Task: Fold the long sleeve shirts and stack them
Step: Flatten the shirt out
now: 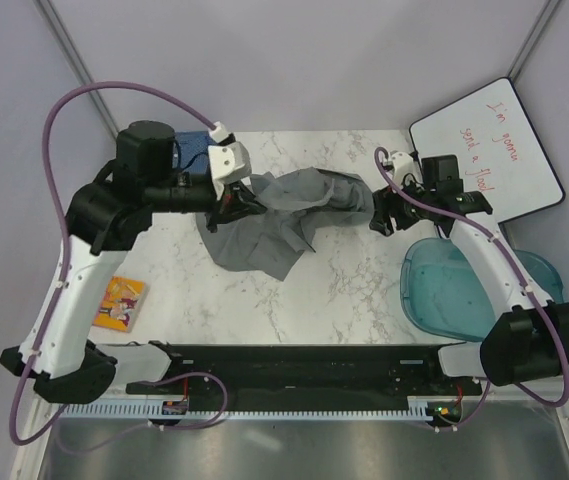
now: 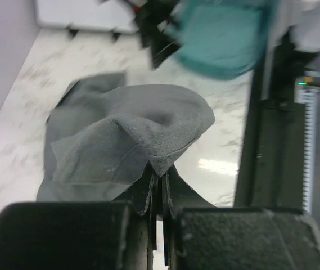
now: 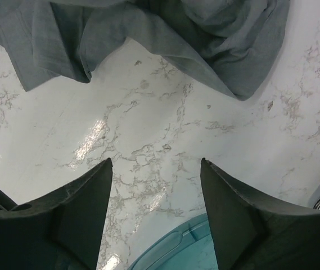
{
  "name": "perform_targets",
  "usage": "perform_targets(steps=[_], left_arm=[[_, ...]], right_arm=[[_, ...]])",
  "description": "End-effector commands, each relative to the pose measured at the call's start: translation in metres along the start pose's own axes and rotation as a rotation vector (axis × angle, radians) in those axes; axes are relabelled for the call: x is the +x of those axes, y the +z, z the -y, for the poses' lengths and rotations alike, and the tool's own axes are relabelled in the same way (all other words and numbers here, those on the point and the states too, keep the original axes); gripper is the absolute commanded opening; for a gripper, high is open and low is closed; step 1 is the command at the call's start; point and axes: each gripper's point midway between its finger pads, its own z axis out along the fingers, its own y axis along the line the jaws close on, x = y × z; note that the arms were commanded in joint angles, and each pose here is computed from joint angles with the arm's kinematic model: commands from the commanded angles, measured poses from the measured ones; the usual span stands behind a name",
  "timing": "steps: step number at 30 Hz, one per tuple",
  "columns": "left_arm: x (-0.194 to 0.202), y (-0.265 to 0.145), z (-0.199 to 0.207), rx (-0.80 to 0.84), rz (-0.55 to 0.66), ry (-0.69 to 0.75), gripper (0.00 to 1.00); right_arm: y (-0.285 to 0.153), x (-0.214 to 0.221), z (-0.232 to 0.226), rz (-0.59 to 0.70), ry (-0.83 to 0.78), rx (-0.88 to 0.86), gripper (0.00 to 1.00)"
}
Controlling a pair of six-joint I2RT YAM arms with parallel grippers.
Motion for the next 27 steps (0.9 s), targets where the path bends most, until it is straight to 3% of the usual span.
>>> perform_targets(steps=[1,3,7,10,11,12,13,17,19,27], left_arm=[[-0.061,-0.028,0.055,0.182,0.181,0.076,0.02],[-0.077,-0.025,0.038,0.118,0.2,0.049,0.02],[-0.126,-0.044,-0.025,-0.229,0.301,0.065,0.02],[-0.152,-0.059,-0.072,-0.45,0.367,0.069,0.02],[-0.154,-0.06,-0.076,-0.465,0.369,0.083,0.02],[-0.156,-0.06,-0.079,-0.471,0.375,0.101,0.02],[-0.157,-0.06,-0.081,-0.484,0.38,0.1,0.02],[-0.162,-0.066,-0.084,-0.513,0.414,0.095,0.02],[-0.164,-0.071,-0.081,-0.519,0.436,0.102,0.02],[-0.172,-0.088,-0.066,-0.505,0.483,0.162,0.02]], right_arm=[[-0.019,-0.042,0.004,0.117,-0.086,0.032,0.72],[-0.019,-0.041,0.004,0.108,-0.081,0.026,0.72],[-0.02,-0.049,-0.005,0.14,-0.078,-0.018,0.73],[-0.029,-0.072,-0.015,0.238,-0.114,-0.058,0.77],[-0.034,-0.088,-0.018,0.304,-0.144,-0.068,0.79],[-0.039,-0.097,-0.022,0.346,-0.174,-0.079,0.95],[-0.048,-0.106,-0.032,0.398,-0.216,-0.11,0.98],[-0.071,-0.147,-0.055,0.618,-0.432,-0.147,0.98],[-0.07,-0.152,-0.071,0.659,-0.501,-0.181,0.98],[-0.021,-0.162,-0.099,0.65,-0.775,-0.224,0.98]])
